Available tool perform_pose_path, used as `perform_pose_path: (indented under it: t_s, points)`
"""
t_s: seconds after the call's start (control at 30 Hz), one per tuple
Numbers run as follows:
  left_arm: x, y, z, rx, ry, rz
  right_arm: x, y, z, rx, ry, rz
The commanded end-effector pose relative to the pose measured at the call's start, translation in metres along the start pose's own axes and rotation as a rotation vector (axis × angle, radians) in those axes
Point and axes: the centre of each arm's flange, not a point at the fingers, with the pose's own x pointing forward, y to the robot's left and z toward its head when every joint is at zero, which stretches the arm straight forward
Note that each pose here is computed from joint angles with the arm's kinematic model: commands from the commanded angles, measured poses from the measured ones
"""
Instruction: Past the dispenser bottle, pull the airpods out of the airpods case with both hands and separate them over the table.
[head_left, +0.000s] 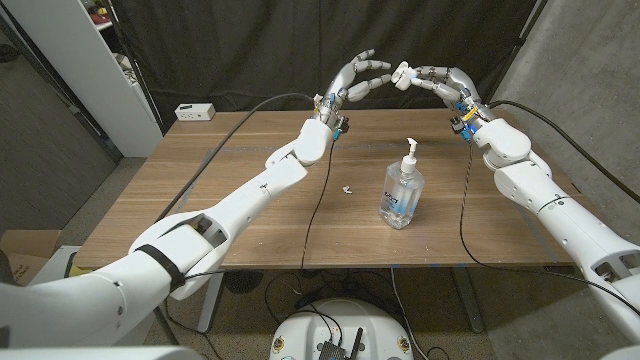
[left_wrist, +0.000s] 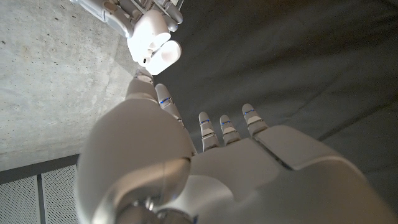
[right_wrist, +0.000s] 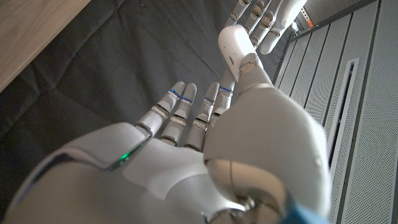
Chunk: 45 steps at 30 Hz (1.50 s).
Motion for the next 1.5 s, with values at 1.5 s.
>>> perform_pose_path:
  t_s: [1.5]
  points:
    - [-0.001,-0.015,0.002,-0.077,-0.036,0.011,-0.005,0.019,0.012,-0.031,-0.014,0.036]
